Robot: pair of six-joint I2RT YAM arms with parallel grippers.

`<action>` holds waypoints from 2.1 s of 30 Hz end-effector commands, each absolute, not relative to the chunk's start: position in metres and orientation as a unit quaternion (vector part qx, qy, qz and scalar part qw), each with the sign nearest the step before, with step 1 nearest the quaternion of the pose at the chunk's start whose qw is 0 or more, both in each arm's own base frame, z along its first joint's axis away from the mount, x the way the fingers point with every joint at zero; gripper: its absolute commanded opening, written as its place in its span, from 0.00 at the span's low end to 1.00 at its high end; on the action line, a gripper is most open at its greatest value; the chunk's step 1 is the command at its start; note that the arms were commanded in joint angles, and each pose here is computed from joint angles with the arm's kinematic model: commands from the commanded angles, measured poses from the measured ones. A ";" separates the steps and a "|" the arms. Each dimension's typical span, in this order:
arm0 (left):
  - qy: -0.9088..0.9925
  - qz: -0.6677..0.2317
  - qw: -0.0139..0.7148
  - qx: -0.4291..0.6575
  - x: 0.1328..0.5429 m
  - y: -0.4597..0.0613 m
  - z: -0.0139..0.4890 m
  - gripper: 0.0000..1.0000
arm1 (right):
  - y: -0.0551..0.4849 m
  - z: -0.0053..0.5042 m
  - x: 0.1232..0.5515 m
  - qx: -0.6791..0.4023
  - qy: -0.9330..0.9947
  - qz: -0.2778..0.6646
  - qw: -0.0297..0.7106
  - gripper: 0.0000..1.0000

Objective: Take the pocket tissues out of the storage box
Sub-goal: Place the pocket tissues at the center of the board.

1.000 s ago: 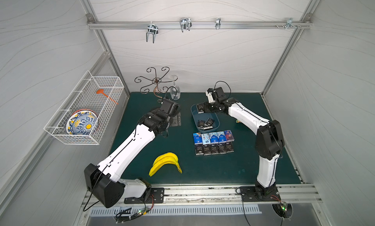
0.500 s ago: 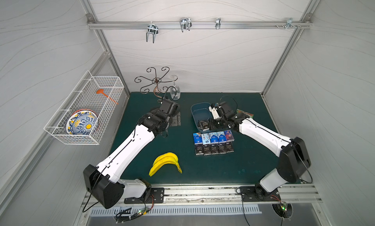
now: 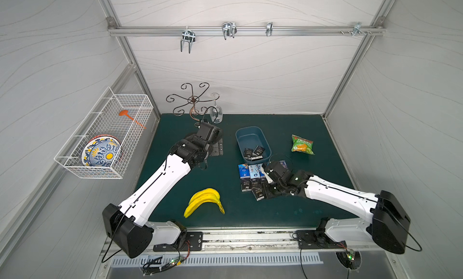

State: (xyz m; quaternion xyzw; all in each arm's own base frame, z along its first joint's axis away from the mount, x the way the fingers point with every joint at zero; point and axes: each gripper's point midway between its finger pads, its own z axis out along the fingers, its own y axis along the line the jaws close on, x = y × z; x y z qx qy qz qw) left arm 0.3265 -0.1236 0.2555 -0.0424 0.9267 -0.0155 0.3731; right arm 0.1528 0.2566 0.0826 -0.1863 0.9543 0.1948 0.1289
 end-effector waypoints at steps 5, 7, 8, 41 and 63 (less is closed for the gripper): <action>0.915 -0.028 0.399 -0.049 0.327 -0.121 0.279 0.88 | 0.272 0.056 0.152 -0.113 0.965 0.181 0.151 0.00; 0.915 -0.026 0.399 -0.049 0.326 -0.121 0.278 0.88 | 0.274 0.052 0.154 -0.097 0.966 0.177 0.162 0.00; 0.915 -0.026 0.399 -0.049 0.326 -0.121 0.278 0.88 | 0.274 0.050 0.155 -0.087 0.967 0.174 0.164 0.00; 0.916 -0.023 0.397 -0.046 0.326 -0.120 0.275 0.88 | 0.300 0.051 0.138 -0.090 0.964 0.184 0.169 0.00; 0.916 -0.023 0.398 -0.047 0.324 -0.119 0.274 0.88 | 0.299 0.033 0.152 -0.054 0.966 0.165 0.189 0.05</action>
